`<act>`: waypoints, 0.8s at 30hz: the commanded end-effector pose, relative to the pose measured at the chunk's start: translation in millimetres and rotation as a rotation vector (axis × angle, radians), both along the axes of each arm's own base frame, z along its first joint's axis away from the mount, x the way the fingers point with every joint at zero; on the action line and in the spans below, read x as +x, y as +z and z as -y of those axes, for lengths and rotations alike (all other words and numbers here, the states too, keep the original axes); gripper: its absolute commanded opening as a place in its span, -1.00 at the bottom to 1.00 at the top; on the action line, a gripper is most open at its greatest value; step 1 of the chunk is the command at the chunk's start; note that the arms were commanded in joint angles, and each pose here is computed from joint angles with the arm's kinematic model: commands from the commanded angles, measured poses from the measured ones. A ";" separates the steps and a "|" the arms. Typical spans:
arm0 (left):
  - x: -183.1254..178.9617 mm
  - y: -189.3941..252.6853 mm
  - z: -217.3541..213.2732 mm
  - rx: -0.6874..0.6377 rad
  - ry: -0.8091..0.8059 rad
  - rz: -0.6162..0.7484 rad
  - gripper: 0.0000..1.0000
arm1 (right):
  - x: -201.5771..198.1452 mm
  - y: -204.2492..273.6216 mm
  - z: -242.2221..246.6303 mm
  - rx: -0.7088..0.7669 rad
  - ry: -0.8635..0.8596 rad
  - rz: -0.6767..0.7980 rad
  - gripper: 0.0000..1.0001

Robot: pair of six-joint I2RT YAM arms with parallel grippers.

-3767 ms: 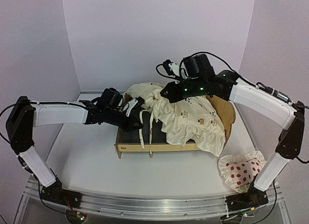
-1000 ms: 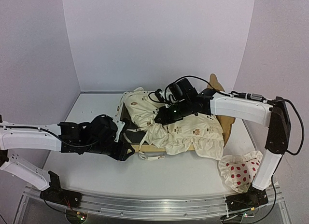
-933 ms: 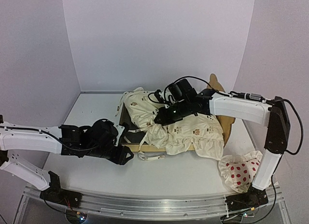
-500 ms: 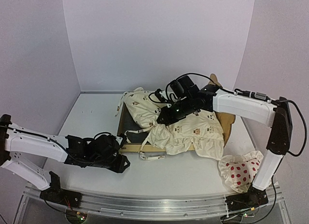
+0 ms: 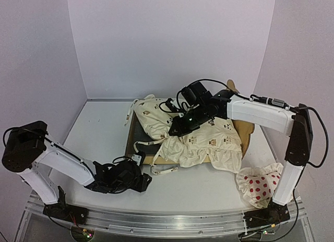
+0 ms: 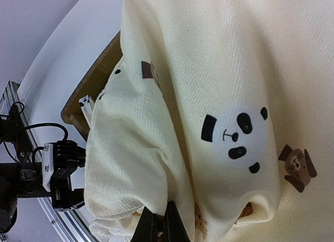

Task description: Set up the pet bed

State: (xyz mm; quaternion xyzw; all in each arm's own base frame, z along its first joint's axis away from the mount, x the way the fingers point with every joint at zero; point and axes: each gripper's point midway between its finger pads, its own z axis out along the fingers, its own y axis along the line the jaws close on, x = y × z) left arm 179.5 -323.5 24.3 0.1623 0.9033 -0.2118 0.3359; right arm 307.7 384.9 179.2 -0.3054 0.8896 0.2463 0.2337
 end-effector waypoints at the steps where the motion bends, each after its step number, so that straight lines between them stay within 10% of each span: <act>1: 18.5 14.2 18.3 -0.071 0.078 0.190 0.13 | -3.0 8.8 11.3 -0.027 -0.012 0.013 -1.00; 17: 41.9 8.7 -6.5 0.004 0.309 0.367 -0.17 | -8.6 19.8 50.8 -0.095 -0.053 0.112 -1.00; 24: 40.9 3.7 7.2 -0.006 0.265 0.369 0.01 | -11.6 19.1 53.1 -0.093 -0.047 0.106 -1.00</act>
